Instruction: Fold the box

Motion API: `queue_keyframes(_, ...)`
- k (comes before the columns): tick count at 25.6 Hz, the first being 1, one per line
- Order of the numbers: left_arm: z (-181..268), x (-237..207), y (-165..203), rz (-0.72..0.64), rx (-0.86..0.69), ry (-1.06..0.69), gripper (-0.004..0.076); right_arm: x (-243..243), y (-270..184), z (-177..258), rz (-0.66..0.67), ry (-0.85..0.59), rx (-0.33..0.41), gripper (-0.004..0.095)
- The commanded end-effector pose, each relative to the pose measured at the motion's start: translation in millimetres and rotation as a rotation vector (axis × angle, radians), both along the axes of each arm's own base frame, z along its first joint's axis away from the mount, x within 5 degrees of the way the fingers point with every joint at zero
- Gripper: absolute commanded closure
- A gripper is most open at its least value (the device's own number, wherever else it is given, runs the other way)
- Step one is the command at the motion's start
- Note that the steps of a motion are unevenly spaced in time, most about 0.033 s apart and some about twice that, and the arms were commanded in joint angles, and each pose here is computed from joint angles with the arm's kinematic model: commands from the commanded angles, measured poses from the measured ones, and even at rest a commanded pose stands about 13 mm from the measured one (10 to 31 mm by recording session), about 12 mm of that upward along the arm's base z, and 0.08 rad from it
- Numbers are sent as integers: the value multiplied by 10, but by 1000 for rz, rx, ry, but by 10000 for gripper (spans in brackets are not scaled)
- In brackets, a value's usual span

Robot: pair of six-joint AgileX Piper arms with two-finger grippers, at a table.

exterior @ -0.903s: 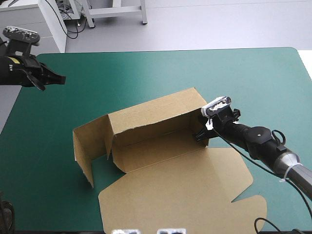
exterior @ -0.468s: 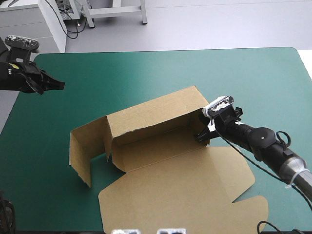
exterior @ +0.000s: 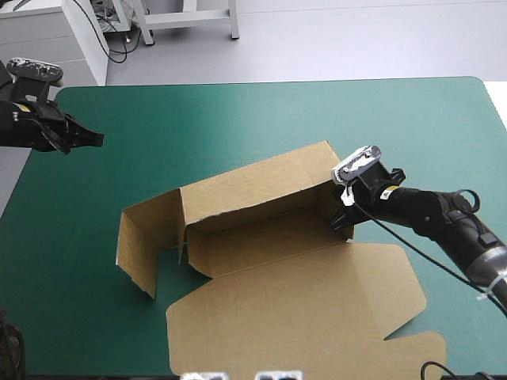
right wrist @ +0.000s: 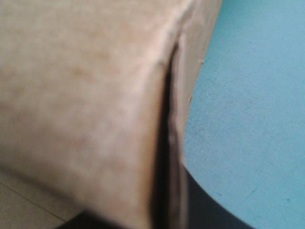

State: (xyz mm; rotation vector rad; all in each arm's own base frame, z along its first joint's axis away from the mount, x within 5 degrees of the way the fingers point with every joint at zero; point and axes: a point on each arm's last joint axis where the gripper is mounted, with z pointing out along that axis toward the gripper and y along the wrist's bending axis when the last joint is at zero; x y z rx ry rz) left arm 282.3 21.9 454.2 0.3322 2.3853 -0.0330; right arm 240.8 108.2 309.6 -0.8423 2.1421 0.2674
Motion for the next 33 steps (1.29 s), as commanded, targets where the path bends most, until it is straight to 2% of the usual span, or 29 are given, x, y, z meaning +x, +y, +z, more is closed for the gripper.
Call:
queue_keyframes(1,161,-159,-47,-15,-12,-38,731,-247,26,214,72,228,-9,927)
queue_keyframes(5,158,-161,-47,-16,-13,-35,731,-221,5,424,19,260,-18,927)
queue_keyframes(8,157,-162,-48,-17,-13,-33,731,-170,-38,452,-42,331,-86,927)
queue_keyframes(11,157,-162,-48,-17,-13,-33,731,-77,-43,353,-48,375,-157,927)
queue_keyframes(16,158,-164,-56,-21,-21,-32,731,194,49,72,-68,455,-188,927)
queue_keyframes(22,165,-163,-86,-36,-53,-37,731,858,307,-41,-125,591,-198,927)
queue_keyframes(27,165,-163,-86,-36,-53,-37,731,1222,444,16,-151,546,-157,920)
queue_keyframes(30,164,-163,-82,-34,-48,-36,731,1308,477,69,-162,522,-138,782)
queue_keyframes(33,164,-163,-82,-34,-48,-36,731,1325,484,101,-158,509,-134,523)
